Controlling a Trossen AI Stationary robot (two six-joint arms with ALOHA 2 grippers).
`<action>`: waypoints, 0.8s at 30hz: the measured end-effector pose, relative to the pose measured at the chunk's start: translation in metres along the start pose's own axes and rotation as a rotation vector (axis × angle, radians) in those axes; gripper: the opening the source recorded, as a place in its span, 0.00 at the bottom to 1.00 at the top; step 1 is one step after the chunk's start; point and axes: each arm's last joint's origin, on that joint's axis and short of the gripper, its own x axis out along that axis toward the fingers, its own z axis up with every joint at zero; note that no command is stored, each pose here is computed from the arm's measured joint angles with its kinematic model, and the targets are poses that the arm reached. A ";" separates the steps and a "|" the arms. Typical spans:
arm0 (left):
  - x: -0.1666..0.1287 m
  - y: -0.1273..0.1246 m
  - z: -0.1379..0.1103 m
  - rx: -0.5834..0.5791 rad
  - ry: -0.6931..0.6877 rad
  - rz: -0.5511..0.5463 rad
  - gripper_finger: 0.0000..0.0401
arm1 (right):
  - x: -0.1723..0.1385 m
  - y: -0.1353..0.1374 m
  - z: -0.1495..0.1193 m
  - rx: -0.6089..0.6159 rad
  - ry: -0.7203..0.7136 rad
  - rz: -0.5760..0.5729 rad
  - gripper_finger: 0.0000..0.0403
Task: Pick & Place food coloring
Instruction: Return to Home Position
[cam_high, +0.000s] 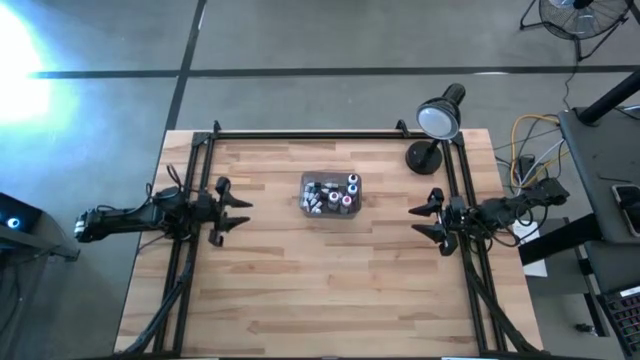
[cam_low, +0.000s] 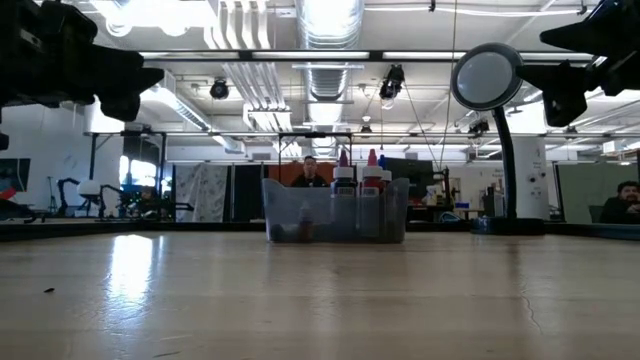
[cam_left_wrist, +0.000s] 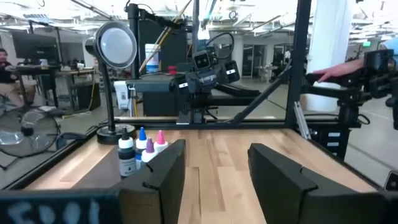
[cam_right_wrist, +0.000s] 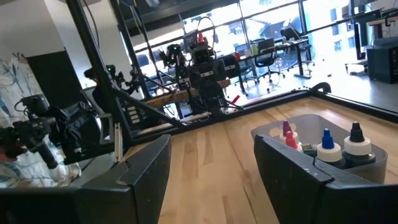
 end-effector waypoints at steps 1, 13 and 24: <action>0.000 0.000 0.000 0.006 0.001 0.000 0.38 | 0.000 0.000 0.000 0.000 0.000 0.000 0.56; 0.000 0.000 0.000 -0.072 0.003 0.004 0.38 | 0.000 0.000 0.000 0.000 0.001 0.002 0.56; 0.000 0.000 0.000 -0.073 0.002 0.004 0.38 | 0.000 -0.001 0.000 -0.002 -0.005 -0.015 0.56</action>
